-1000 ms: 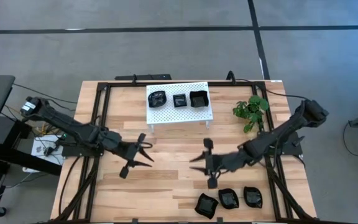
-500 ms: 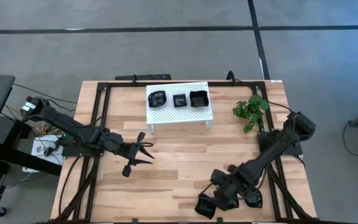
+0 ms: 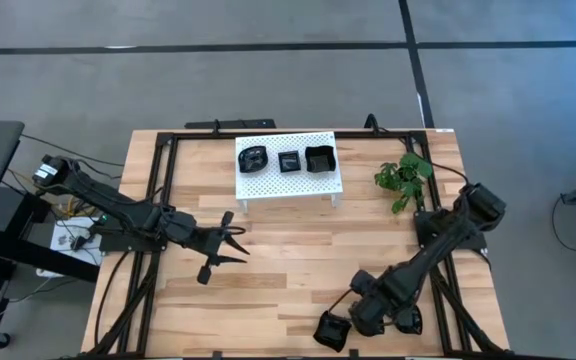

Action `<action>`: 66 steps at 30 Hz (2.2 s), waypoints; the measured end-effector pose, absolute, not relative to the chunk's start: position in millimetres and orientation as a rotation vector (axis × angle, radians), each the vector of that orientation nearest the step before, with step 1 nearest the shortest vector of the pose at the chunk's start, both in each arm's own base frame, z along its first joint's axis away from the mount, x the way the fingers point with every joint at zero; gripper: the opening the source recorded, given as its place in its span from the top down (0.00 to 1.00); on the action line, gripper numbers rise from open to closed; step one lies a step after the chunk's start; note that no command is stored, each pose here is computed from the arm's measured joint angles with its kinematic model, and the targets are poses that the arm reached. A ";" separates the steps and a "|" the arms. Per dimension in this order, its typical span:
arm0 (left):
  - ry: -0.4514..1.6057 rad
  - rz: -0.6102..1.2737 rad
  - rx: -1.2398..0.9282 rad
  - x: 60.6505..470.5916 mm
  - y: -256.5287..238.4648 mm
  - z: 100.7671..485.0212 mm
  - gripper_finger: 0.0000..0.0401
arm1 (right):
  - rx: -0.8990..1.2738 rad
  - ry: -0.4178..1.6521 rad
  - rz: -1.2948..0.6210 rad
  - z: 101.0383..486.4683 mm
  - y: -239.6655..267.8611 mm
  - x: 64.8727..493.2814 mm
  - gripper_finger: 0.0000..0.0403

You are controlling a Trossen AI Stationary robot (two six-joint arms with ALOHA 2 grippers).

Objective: Pick & Place Mini shaped plates
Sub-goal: Stack the leaf-shaped plate on top of the leaf-shaped plate on the shelf

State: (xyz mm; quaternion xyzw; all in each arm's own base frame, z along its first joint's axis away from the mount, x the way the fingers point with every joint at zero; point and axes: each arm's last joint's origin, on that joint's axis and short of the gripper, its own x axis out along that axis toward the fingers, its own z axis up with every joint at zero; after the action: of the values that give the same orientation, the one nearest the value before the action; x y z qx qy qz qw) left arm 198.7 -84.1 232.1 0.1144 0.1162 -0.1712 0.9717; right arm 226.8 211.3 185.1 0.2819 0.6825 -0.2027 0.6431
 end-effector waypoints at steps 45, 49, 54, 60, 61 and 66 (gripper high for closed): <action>0.196 -0.344 0.221 199.7 -84.5 236.2 0.77 | 0.682 1.341 -0.338 189.0 192.9 245.0 0.99; 0.180 -0.343 0.217 200.0 -84.6 237.7 0.77 | 0.681 1.152 -0.407 211.2 179.8 255.8 0.99; 0.131 -0.337 0.182 200.9 -85.0 242.8 0.77 | 0.811 0.914 -0.597 227.0 153.4 271.9 1.00; 0.140 -0.347 0.266 203.9 -87.0 238.1 0.77 | 1.061 0.740 -0.803 225.4 122.4 292.4 0.98; 0.139 -0.350 0.298 205.6 -87.8 236.2 0.77 | 1.080 0.741 -0.808 224.8 118.1 295.4 0.98; 0.178 -0.382 0.524 215.9 -92.4 218.6 0.77 | 1.201 0.750 -0.722 227.5 100.8 313.8 0.99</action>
State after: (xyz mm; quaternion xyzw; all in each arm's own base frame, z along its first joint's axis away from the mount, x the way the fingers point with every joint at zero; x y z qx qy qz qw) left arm 215.9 -92.4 218.6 0.2573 0.0872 -0.1876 0.9439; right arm 313.8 100.8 227.5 0.5393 0.3367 -0.3243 0.7004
